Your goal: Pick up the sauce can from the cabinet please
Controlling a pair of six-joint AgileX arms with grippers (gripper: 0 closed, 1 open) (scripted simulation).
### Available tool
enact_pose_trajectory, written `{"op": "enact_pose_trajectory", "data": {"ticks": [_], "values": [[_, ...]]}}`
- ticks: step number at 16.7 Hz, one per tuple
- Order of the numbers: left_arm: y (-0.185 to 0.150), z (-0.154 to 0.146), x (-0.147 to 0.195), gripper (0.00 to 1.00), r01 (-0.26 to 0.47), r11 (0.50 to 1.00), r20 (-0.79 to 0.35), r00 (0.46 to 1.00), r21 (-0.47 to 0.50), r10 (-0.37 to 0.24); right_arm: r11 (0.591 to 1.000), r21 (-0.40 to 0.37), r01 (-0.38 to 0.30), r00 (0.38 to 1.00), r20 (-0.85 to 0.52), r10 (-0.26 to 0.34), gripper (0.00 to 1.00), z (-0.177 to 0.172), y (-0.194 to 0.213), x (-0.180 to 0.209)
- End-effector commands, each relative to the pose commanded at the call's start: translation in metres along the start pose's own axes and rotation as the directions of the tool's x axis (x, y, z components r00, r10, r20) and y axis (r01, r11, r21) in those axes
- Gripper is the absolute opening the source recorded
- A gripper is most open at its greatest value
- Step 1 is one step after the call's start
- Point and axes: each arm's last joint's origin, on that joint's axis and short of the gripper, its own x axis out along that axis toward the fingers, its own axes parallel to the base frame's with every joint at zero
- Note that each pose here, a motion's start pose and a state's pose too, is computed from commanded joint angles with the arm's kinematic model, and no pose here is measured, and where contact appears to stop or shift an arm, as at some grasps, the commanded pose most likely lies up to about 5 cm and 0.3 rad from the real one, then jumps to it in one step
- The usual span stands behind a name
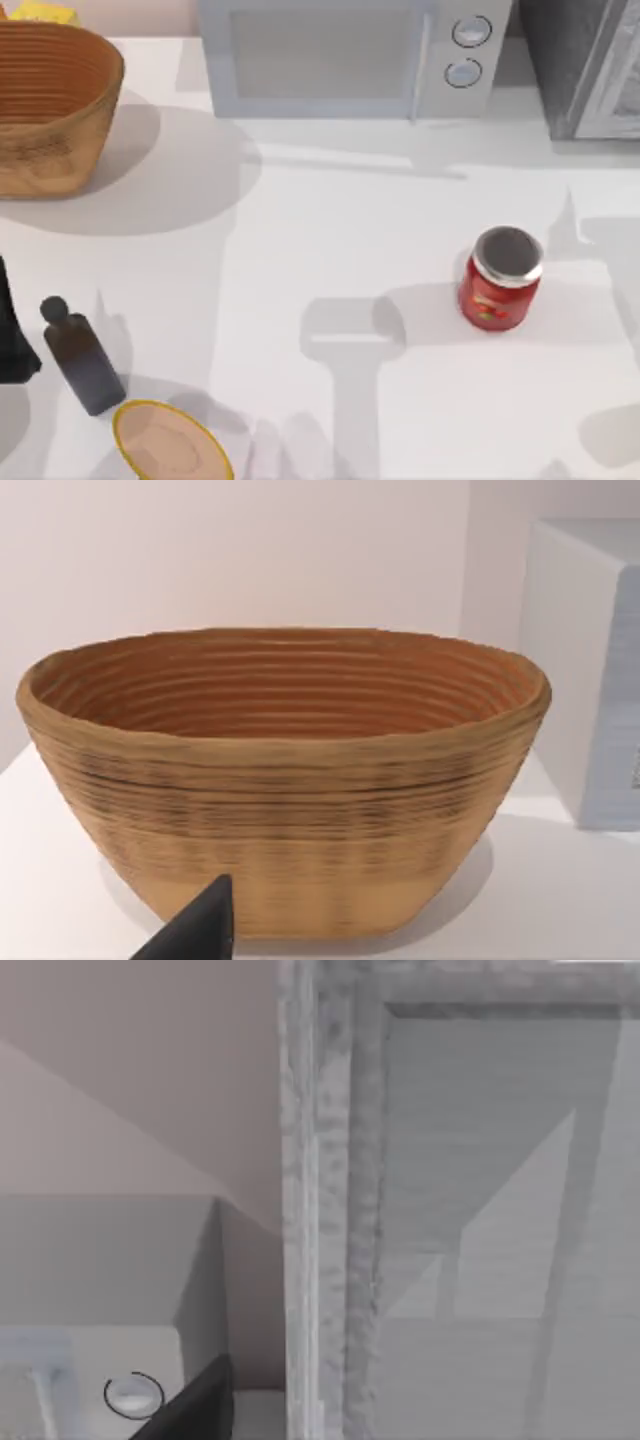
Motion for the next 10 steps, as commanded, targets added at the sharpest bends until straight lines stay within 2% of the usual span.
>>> {"op": "enact_pose_trajectory", "data": {"ticks": [5, 10], "values": [[0.0, 0.0, 0.0, 1.0, 0.0, 1.0, 0.0, 1.0, 0.0, 0.0, 1.0, -0.001, 0.001, 1.0, 0.014, -0.001, 1.0, 0.093, 0.015, 0.049], [0.0, 0.0, 0.0, 1.0, 0.0, 1.0, 0.0, 1.0, 0.0, 0.0, 1.0, 0.003, -0.002, 0.999, 0.037, 0.002, 1.0, 0.145, 0.03, 0.089]]}}
